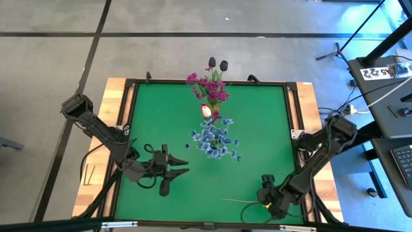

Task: Sort flowers into vase by color
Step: Put the pink flower into the transparent vase

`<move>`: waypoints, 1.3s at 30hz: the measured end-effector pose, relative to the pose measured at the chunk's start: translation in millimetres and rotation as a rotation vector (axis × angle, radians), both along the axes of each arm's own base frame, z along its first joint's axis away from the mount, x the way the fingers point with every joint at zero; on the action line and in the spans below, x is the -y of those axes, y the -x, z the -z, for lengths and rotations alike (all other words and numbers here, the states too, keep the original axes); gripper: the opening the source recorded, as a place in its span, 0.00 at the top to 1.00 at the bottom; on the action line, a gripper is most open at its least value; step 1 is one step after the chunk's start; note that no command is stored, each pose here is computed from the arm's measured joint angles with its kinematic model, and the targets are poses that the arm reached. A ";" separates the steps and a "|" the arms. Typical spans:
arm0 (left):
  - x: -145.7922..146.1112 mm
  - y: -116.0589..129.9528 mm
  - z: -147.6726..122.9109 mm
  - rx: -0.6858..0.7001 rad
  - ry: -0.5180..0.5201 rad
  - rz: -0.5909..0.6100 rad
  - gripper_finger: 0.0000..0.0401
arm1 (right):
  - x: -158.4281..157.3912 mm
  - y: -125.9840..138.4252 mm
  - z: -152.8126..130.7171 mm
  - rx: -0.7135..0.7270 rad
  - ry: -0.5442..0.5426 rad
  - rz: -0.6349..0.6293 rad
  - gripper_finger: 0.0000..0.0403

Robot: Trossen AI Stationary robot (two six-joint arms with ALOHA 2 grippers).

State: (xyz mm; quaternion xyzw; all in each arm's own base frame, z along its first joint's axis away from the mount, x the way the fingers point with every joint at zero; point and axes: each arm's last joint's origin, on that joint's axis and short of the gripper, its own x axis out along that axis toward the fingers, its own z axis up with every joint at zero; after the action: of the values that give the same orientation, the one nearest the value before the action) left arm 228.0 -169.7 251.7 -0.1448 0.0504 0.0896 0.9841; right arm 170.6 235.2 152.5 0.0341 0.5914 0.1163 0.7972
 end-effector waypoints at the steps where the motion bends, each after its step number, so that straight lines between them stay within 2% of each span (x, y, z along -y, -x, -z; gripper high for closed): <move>1: -0.1 -0.1 0.0 0.001 0.006 -0.002 0.70 | -0.9 -0.4 4.4 -0.019 0.004 0.010 0.35; 5: 0.1 0.1 0.0 0.002 0.010 -0.001 0.70 | -3.5 -0.3 14.0 -0.060 0.023 0.026 0.37; 9: 0.0 0.0 0.0 0.002 0.010 -0.002 0.70 | -1.4 1.1 16.5 -0.087 0.053 0.029 0.46; 20: -0.1 -0.2 -0.6 0.007 0.014 -0.003 0.70 | 13.9 -0.2 15.6 -0.193 0.133 0.032 0.91; 22: -0.9 -0.9 -1.1 0.012 0.019 -0.006 0.70 | 16.5 -3.3 11.6 -0.224 0.158 0.013 0.97; 25: -2.0 -2.2 -3.2 0.030 0.032 -0.012 0.70 | 23.5 -9.2 1.6 -0.268 0.243 -0.011 0.96; 30: -2.9 -6.8 -12.0 0.067 0.056 0.018 0.70 | 30.8 -23.4 -32.3 -0.265 0.388 -0.035 0.96; 34: -0.9 -12.6 -30.7 0.101 0.052 0.043 0.70 | 32.1 -31.2 -63.3 -0.229 0.498 -0.071 0.99; 39: 0.7 -19.9 -60.5 0.114 -0.018 0.040 0.70 | 33.9 -34.3 -104.7 -0.170 0.638 -0.102 0.97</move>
State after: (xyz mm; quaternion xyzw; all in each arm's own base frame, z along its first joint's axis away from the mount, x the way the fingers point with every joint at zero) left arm 247.9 -170.4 312.2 -0.1399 -0.0037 0.0619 0.9882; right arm 204.9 201.3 257.3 -0.2374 0.6633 -0.0384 0.7087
